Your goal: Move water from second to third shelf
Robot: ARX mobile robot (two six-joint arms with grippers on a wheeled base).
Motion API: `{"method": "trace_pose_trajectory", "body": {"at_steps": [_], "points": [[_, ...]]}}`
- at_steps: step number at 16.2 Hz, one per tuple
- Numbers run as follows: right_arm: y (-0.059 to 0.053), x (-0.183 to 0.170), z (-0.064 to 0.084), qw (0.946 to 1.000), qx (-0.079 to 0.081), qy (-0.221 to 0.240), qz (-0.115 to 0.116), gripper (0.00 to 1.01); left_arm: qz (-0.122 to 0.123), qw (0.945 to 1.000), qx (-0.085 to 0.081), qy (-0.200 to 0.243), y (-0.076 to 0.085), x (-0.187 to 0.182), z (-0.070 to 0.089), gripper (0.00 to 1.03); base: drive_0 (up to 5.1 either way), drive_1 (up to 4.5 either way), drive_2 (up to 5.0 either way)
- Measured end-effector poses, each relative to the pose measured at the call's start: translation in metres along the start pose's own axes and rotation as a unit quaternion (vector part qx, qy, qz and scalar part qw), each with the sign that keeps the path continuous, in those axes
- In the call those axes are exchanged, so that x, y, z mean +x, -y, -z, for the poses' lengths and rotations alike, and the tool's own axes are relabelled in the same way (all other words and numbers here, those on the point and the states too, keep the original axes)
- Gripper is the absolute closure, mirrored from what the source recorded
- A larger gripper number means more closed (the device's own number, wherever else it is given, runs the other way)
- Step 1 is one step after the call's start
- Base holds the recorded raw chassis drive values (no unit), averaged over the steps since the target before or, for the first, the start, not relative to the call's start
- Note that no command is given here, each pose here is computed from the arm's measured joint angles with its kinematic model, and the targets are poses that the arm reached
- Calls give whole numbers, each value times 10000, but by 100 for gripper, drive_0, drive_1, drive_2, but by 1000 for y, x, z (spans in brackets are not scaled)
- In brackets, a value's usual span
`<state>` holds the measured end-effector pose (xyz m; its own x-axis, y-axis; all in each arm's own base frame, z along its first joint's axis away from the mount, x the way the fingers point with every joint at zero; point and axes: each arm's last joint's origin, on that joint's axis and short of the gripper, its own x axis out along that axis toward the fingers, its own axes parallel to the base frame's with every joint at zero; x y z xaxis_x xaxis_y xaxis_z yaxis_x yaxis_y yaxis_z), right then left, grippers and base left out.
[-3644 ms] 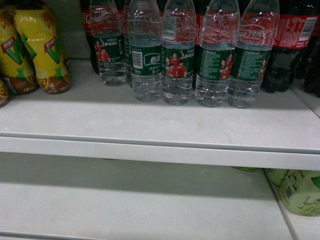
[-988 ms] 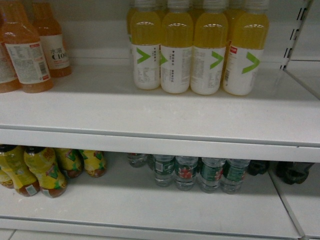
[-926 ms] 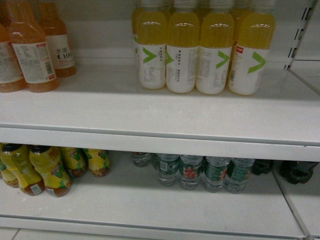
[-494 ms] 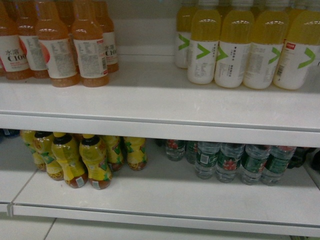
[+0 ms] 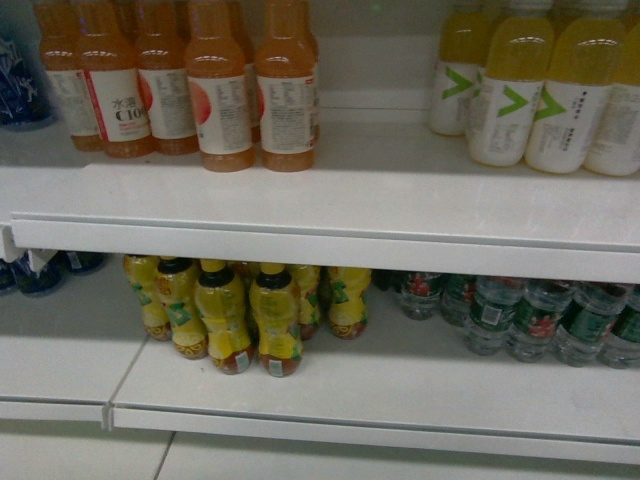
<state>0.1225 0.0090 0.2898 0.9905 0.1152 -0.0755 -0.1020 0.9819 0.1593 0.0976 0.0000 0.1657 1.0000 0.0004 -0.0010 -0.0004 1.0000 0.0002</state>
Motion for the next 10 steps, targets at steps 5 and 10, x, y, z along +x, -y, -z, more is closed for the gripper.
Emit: {"method": "trace_pose_trajectory", "body": {"at_steps": [5,10], "points": [[0,0,0,10000,2,1,-4,58,0,10000,-2,-4,0,0,0,5,-497,248,248],[0,-1,0,10000,3,-13,0,58,-2,10000,-2,-2,0,0,0,5,-504,241,241]]}}
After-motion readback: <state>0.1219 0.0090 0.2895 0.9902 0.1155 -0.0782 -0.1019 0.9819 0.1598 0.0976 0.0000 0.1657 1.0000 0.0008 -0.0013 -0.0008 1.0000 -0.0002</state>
